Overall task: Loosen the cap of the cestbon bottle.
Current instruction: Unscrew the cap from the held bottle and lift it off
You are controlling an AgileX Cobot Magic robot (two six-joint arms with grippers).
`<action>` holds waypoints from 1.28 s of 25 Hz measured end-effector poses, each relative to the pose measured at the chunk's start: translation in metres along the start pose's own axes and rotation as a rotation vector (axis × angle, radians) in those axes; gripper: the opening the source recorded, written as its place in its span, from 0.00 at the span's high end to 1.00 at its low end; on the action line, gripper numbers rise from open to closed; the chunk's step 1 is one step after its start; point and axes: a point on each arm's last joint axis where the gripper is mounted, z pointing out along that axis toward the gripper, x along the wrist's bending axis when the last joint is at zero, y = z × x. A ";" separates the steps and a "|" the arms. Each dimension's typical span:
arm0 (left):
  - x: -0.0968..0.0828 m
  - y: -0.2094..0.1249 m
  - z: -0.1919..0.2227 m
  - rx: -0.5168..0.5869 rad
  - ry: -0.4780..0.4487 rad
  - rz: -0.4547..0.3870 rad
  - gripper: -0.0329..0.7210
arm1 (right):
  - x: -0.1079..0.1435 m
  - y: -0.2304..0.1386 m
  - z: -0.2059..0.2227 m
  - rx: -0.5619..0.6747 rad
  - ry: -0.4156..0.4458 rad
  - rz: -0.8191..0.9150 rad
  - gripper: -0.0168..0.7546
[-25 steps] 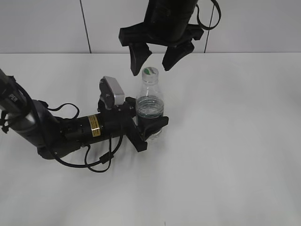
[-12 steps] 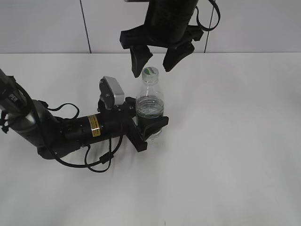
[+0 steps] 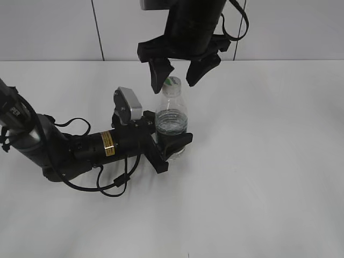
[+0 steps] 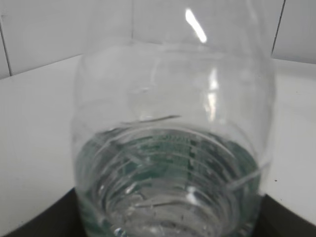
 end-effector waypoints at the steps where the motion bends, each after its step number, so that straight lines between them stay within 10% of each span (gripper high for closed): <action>1: 0.000 0.000 0.000 0.000 0.000 0.000 0.42 | 0.000 0.000 0.000 0.001 0.000 0.000 0.22; 7: 0.000 0.000 0.000 0.000 0.000 0.000 0.42 | 0.000 0.000 0.000 0.001 -0.001 -0.001 0.27; 14: 0.000 0.000 0.000 0.000 0.000 0.001 0.42 | 0.000 0.000 0.000 0.001 0.006 -0.027 0.60; 20: 0.000 0.000 0.000 0.000 0.000 0.001 0.42 | 0.001 0.000 0.000 0.000 0.011 -0.174 0.60; 32: 0.000 0.000 0.000 0.000 -0.004 0.005 0.42 | 0.004 0.000 0.000 -0.021 0.043 -0.948 0.60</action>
